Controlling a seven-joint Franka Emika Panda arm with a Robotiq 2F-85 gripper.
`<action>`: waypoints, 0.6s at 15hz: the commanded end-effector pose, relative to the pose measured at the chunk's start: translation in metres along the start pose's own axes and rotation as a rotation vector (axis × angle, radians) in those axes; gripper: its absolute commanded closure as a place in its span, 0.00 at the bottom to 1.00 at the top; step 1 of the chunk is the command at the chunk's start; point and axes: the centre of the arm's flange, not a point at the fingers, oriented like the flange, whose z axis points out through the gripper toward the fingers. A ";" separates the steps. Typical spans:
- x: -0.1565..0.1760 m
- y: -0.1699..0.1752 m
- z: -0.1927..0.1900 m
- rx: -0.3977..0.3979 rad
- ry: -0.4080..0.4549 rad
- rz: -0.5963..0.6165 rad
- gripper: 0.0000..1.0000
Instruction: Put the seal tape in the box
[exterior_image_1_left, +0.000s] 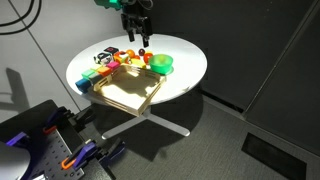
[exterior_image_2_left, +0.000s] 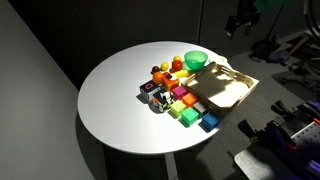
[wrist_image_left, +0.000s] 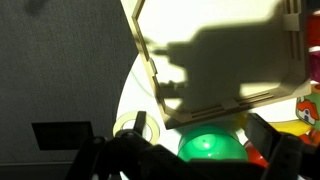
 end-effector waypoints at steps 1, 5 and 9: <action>0.031 0.017 0.014 -0.031 -0.025 -0.024 0.00; 0.046 0.038 0.037 -0.060 -0.037 -0.095 0.00; 0.057 0.055 0.051 -0.049 -0.029 -0.223 0.00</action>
